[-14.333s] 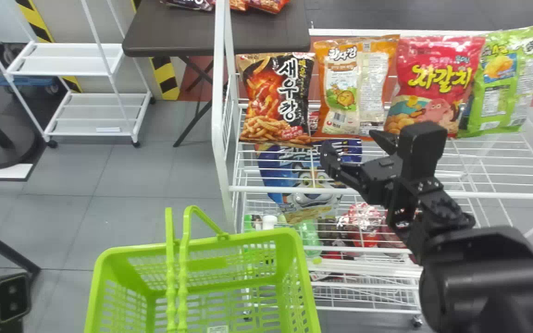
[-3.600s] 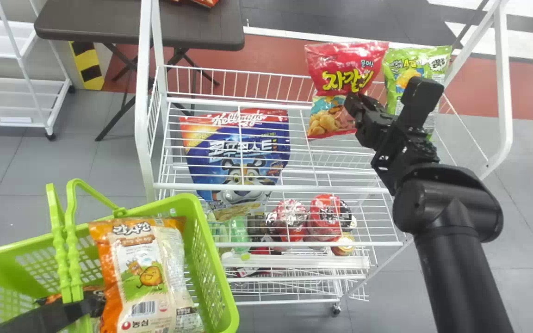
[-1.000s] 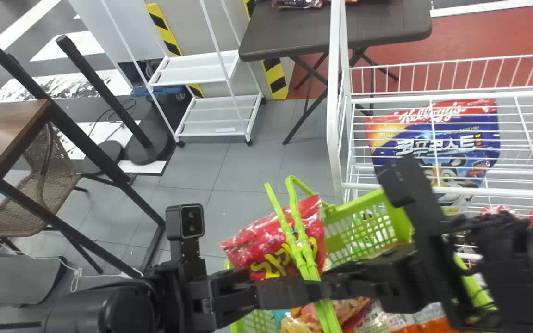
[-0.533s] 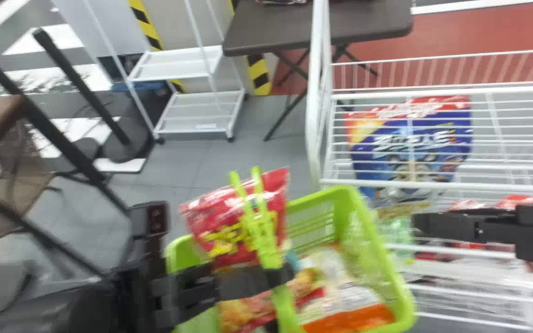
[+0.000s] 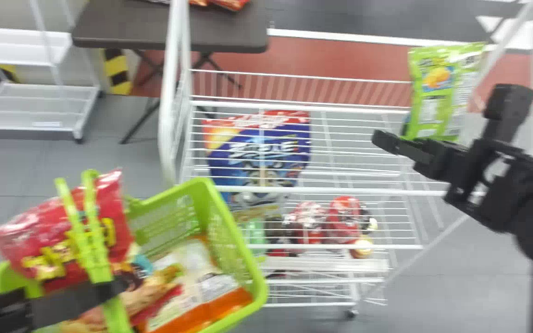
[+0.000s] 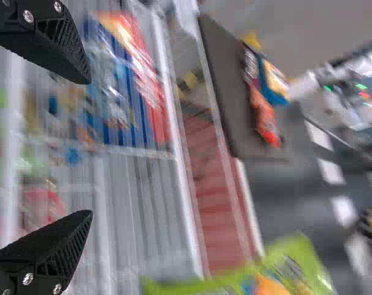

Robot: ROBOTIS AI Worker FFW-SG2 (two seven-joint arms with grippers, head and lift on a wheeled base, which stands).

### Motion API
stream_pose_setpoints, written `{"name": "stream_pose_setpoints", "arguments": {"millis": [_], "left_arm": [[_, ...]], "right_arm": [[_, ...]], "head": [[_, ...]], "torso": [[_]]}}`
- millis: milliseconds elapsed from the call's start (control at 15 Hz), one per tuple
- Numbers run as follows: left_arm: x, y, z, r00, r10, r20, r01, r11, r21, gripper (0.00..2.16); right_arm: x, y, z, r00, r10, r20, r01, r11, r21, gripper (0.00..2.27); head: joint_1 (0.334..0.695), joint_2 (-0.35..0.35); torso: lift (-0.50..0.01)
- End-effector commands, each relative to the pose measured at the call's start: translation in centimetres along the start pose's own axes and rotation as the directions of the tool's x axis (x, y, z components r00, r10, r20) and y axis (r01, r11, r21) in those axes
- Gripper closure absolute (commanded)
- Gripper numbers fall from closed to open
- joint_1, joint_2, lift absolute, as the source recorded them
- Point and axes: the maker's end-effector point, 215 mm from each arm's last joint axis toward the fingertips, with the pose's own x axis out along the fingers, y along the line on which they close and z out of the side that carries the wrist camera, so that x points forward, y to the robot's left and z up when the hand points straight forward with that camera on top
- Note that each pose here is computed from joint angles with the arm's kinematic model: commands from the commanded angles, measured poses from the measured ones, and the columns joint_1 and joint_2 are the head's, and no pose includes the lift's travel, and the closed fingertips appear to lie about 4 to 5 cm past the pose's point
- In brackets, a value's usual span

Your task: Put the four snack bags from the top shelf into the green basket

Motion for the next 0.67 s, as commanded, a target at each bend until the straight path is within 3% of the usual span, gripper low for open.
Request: {"name": "stream_pose_setpoints", "arguments": {"millis": [0,267,600], "left_arm": [[-0.3,0.0,-0.1,1.000,-0.004,0.009,0.004,1.000,-0.008,2.15],[-1.1,0.4,-0.1,1.000,0.010,0.027,-0.009,1.000,-0.020,2.15],[-2.1,1.3,-0.1,0.998,0.031,0.052,-0.029,0.999,-0.035,2.15]], "right_arm": [[2.9,-4.7,3.2,0.990,-0.100,0.105,0.104,0.994,-0.033,0.04],[7.5,-10.1,5.1,0.969,-0.207,0.133,0.219,0.972,-0.081,0.04],[11.6,-13.9,6.4,0.946,-0.306,0.104,0.320,0.934,-0.158,0.04]], "head": [[0.695,-0.206],[0.695,-0.281],[0.695,-0.308]], "torso": [[-0.004],[-0.004],[-0.004]]}}
